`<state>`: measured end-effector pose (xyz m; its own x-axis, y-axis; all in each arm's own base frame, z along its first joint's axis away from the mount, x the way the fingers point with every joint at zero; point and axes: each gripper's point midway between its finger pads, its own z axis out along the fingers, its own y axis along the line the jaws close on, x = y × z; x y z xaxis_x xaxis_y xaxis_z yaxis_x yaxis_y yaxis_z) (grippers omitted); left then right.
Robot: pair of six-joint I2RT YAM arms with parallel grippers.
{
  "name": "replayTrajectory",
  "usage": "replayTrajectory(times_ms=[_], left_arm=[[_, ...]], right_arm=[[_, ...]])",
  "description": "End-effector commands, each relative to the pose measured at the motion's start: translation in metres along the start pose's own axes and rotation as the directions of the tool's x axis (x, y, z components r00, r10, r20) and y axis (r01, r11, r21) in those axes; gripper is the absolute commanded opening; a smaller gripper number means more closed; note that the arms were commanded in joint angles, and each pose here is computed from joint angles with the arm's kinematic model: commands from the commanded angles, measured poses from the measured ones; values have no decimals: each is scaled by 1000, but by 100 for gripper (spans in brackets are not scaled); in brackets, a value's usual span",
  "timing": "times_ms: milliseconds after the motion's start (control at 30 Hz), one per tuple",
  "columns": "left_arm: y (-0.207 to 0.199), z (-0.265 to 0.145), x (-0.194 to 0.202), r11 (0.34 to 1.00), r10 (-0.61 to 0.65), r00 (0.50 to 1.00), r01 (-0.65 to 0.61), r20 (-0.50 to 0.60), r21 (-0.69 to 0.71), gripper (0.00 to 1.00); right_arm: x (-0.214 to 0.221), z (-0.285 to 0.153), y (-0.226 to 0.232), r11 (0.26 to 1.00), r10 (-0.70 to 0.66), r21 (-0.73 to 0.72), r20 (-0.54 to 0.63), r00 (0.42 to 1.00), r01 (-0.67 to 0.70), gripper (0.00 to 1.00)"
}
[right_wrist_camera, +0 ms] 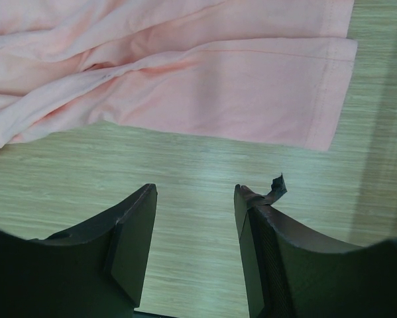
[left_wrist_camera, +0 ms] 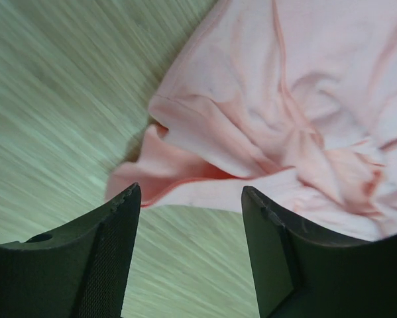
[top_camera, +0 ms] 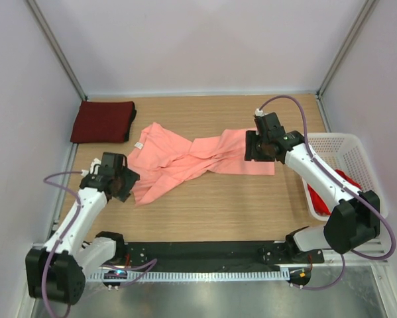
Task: Fold and stack the t-shirts
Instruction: Flatten the tshirt out
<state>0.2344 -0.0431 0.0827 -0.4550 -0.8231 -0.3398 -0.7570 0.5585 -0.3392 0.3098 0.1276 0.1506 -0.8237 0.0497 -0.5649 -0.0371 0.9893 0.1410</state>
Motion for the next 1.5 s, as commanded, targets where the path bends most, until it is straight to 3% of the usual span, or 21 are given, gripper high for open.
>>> replayTrajectory(times_ms=[0, 33, 133, 333, 600, 1167, 1367, 1467], left_arm=[[-9, -9, 14, 951, -294, 953, 299, -73, 79, 64], [-12, -10, 22, 909, -401, 907, 411, -128, 67, 64], [-2, -9, 35, 870, -487, 858, 493, -165, -7, 59], [39, -17, 37, 840, -496, 866, 460, -65, -288, 66], [32, 18, 61, 810, -561, 814, 501, -153, -304, 66], [48, 29, 43, 779, -584, 811, 547, -39, -307, 65], [48, 30, 45, 776, -588, 808, 548, -44, -314, 56], [49, 30, 44, 778, -584, 811, 545, -39, -313, 40]], right_arm=[[-6, -8, 7, 999, 9, -36, 41, 999, -8, 57], [-6, -7, 7, 999, 9, -33, 39, 999, -8, 57], [-6, -8, 7, 999, 9, -37, 39, 999, -8, 57], [-6, -7, 7, 999, 9, -32, 40, 999, -8, 57], [-6, -9, 5, 1000, 1, -28, 40, 999, 0, 57], [-2, -1, 5, 1000, -3, -24, 25, 1000, 4, 57], [1, 3, 1, 1000, 13, 5, 14, 1000, -13, 57], [1, 5, -19, 987, 84, 137, 18, 996, -86, 56]])
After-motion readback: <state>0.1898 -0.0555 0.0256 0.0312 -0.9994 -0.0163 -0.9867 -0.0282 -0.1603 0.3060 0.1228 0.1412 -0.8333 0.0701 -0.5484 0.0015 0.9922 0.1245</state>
